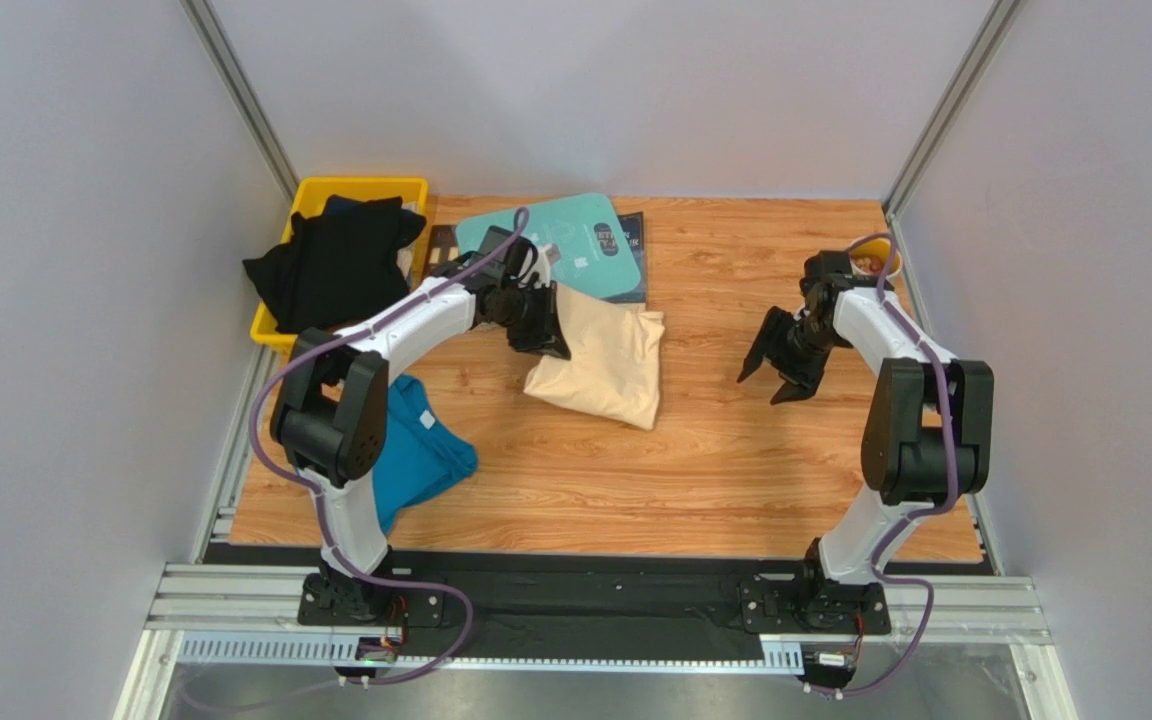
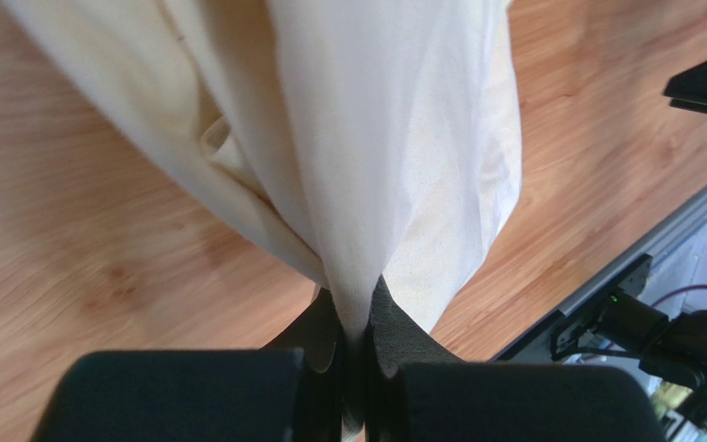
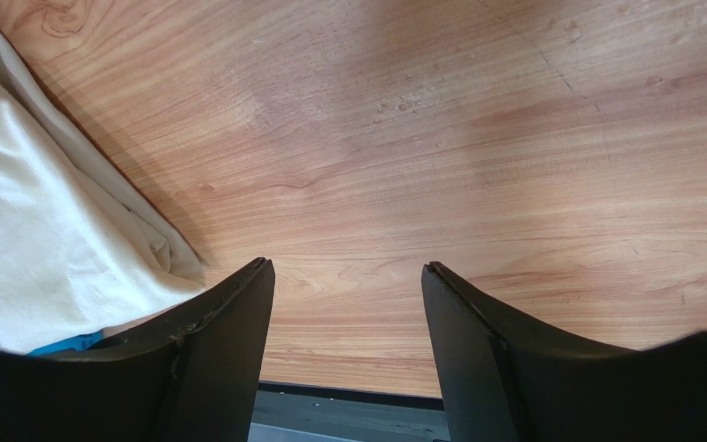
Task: Fold and stack the t-shirts
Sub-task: Put the neatly folded tshirt into the corner of the board with the left arm
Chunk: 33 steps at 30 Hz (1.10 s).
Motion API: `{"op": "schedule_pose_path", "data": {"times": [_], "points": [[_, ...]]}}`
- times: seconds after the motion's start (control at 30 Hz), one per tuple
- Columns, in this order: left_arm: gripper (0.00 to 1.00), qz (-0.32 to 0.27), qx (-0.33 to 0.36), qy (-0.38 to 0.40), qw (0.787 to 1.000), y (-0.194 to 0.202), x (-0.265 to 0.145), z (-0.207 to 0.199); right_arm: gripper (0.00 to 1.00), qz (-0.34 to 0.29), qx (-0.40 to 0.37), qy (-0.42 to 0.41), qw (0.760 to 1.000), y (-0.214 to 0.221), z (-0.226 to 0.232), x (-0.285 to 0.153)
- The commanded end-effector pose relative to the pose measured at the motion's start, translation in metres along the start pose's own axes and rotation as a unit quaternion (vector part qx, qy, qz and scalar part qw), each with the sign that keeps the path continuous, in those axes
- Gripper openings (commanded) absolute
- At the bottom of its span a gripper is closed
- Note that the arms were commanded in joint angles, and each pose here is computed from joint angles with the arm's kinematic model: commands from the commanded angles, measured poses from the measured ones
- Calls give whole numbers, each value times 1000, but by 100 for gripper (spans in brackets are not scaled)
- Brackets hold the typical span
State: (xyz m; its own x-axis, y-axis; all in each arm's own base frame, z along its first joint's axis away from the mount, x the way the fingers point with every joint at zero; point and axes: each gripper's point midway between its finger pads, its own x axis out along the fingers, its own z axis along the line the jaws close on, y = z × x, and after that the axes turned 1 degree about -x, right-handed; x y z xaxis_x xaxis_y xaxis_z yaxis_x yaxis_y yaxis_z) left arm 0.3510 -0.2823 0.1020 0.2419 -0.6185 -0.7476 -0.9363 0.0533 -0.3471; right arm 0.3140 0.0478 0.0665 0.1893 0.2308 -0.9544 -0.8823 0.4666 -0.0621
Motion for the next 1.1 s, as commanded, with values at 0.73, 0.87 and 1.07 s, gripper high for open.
{"op": "schedule_pose_path", "data": {"times": [0.73,0.87,1.07], "points": [[0,-53,-145,-230,961,72,-123,105,64,41,7,-75,996,-24,46,12],[0,-59,-168,-266,947,79,-140,117,64,51,11,-80,995,-23,48,16],[0,-76,-206,-298,929,87,-168,127,64,63,18,-83,994,-18,48,19]]}}
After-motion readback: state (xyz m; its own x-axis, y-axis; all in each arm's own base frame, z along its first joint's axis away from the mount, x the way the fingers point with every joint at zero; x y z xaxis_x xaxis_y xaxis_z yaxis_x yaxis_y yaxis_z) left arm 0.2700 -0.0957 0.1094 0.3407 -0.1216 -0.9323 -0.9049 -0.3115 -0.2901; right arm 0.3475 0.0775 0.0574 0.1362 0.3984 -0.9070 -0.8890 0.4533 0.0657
